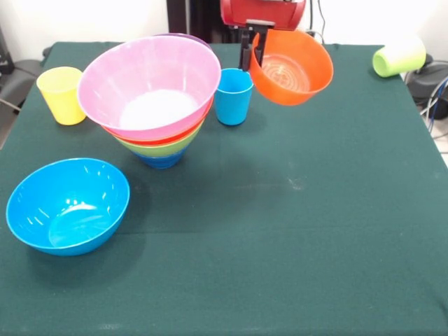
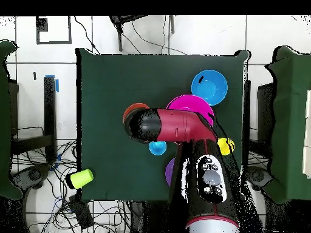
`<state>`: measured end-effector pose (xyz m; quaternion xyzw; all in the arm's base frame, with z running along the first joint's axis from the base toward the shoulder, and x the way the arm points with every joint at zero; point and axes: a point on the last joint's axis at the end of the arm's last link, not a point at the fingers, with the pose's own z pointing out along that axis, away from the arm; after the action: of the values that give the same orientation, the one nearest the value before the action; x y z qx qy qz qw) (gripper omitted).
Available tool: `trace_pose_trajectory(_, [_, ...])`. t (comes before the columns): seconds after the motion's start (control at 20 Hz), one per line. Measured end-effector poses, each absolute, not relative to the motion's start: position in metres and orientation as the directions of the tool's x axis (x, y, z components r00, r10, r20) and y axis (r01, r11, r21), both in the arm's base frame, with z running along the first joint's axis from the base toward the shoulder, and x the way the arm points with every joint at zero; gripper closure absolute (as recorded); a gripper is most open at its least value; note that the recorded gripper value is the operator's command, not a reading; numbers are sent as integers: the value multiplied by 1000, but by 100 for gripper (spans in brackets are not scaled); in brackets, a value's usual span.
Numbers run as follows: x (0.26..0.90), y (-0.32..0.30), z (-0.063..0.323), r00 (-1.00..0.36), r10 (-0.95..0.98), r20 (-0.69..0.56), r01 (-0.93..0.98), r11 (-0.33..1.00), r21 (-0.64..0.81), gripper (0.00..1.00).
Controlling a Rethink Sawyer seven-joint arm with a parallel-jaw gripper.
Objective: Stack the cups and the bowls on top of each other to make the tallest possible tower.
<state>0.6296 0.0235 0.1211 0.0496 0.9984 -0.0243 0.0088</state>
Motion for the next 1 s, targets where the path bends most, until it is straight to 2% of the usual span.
trace_pose_trajectory(0.35, [633, 4, 126, -991, 133, -8, 133, 991, -28, 100])
trace_pose_trajectory(1.0, [642, -36, 158, -981, 192, -16, 192, 981, -3, 100])
